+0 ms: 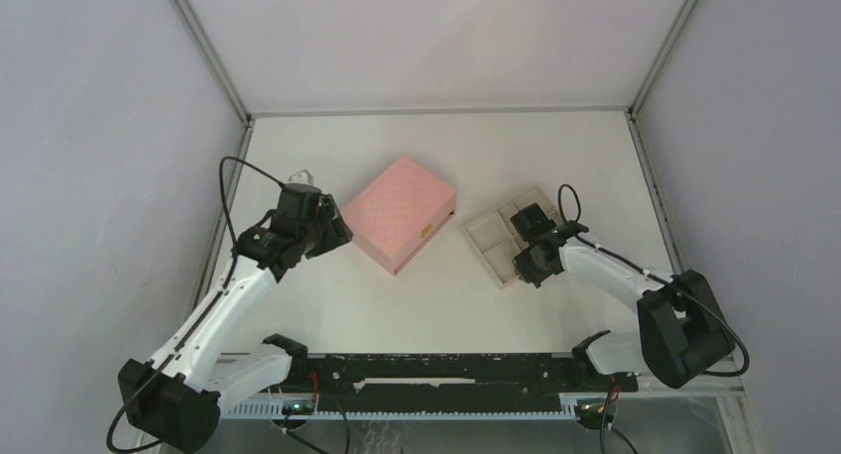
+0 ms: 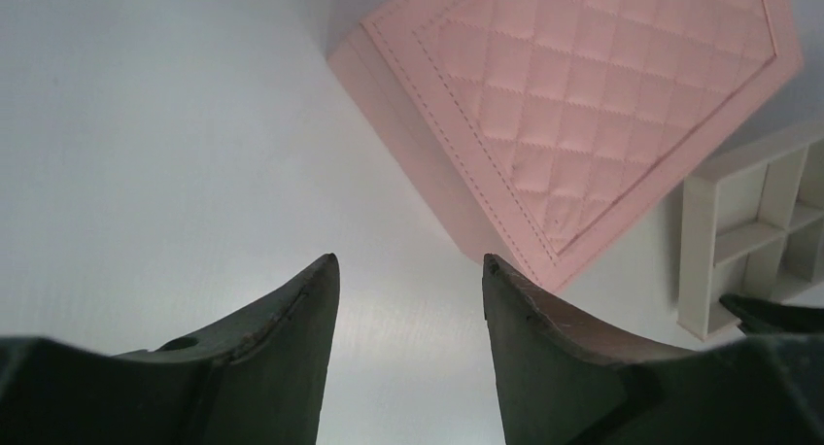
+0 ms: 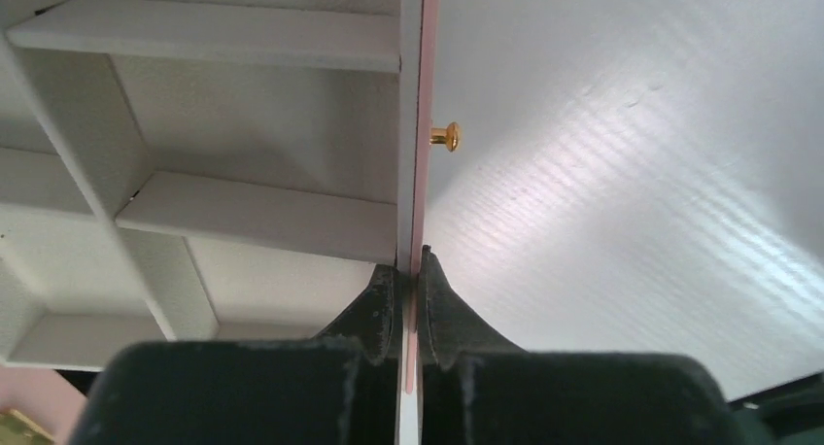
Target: Organize the mixed jewelry
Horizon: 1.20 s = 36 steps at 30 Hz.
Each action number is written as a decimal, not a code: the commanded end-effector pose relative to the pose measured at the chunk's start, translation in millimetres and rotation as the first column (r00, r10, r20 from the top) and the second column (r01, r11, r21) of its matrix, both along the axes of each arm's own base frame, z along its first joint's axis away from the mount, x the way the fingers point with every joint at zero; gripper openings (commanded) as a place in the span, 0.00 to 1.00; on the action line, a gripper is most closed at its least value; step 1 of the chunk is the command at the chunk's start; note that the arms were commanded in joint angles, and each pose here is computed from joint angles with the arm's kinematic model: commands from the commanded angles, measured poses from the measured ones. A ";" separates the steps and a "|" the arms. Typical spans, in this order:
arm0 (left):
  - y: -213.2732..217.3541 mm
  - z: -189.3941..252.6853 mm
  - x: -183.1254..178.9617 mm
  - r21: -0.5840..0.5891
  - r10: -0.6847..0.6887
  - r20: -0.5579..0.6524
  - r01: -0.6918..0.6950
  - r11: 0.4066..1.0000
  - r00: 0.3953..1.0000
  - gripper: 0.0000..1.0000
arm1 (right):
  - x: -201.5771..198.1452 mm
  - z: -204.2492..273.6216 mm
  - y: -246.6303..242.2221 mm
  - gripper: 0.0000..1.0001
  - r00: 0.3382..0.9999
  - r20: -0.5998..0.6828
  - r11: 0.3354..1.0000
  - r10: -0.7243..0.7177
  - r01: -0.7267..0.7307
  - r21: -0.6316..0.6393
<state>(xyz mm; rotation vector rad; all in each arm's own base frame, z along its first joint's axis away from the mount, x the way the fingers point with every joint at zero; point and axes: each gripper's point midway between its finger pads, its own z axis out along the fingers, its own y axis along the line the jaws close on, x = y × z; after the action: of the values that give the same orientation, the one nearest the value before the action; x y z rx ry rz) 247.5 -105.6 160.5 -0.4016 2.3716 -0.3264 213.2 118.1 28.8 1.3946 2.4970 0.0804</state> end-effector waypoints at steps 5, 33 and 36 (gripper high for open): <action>19.5 34.9 59.8 -0.039 0.057 0.067 -0.055 0.998 0.996 0.61 | -20.3 24.5 -10.6 0.00 0.950 0.000 0.948 0.313 -0.312 -0.066; 20.1 -34.2 129.3 -0.145 0.027 -0.116 -0.044 0.988 0.993 0.61 | -49.1 22.1 89.5 0.00 0.727 -0.190 0.741 0.659 -0.671 0.004; 18.0 -40.3 127.4 -0.155 0.017 -0.130 -0.037 0.987 0.991 0.61 | -40.3 21.9 87.5 0.00 0.749 -0.187 0.761 0.636 -0.648 -0.008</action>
<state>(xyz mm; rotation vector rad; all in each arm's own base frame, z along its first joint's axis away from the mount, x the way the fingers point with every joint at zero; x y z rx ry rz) 363.3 -81.7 110.8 -0.6020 2.5035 -0.4401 147.1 190.9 39.6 0.4232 3.0536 -0.0815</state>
